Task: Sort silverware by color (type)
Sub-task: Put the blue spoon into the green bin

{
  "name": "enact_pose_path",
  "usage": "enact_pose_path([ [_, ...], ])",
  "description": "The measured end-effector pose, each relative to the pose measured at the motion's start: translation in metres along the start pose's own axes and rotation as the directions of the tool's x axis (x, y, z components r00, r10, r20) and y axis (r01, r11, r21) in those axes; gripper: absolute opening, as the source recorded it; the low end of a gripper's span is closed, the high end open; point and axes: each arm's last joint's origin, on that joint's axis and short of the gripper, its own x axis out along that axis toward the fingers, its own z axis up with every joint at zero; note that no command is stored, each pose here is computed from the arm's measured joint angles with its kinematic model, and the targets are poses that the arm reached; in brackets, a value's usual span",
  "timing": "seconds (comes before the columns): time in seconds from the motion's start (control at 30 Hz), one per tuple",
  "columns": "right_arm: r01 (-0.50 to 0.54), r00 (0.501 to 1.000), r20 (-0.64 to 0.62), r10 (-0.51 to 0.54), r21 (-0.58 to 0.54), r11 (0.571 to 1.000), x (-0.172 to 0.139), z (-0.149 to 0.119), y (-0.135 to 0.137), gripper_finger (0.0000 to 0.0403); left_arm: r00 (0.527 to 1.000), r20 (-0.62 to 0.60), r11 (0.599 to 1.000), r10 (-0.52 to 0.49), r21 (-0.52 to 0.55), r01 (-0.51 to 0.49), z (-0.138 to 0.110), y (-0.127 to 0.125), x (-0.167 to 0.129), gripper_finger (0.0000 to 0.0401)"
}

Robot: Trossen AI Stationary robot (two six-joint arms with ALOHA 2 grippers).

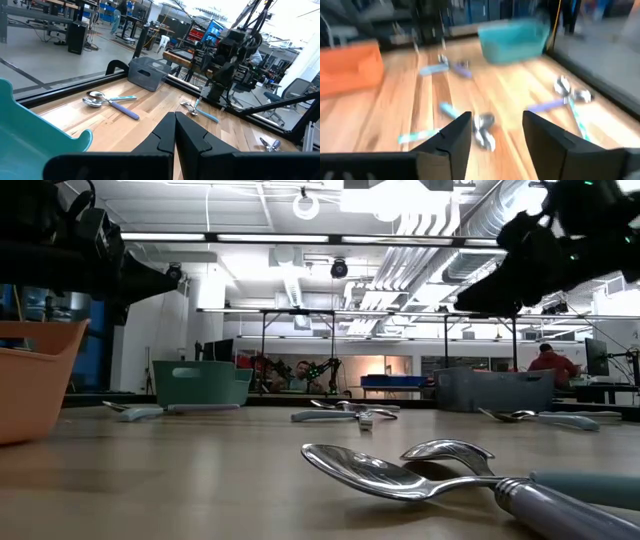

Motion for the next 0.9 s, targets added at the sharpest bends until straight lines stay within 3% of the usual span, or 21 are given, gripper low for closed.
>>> enact_pose_path([
  [0.13,0.037,0.967,-0.253,-0.032,0.012,0.999,0.002,0.01,0.0,0.017,1.0,0.0,1.0,0.0,0.0,0.0,0.0,0.0,0.0,0.0001],
  [0.23,0.067,0.929,-0.367,-0.047,0.041,0.997,0.007,0.011,0.0,0.0163,1.0,0.0,1.0,0.0,0.0,0.0,0.0,0.0,0.0,0.0001],
  [0.4,0.113,0.822,-0.565,-0.072,0.038,0.993,0.02,-0.001,0.005,0.0148,1.0,0.0,1.0,0.0,0.0,0.0,0.0,0.0,0.0,0.0001],
  [0.67,0.094,0.688,-0.721,-0.087,-0.031,0.995,0.045,-0.007,0.008,0.0145,1.0,0.001,1.0,0.001,0.0,-0.001,0.0,0.0,0.0,0.0001],
  [0.9,0.038,0.533,-0.84,-0.1,-0.094,0.995,0.062,-0.007,0.008,0.0145,1.0,0.001,1.0,0.002,0.0,-0.002,0.0,0.0,0.0,0.0001],
])
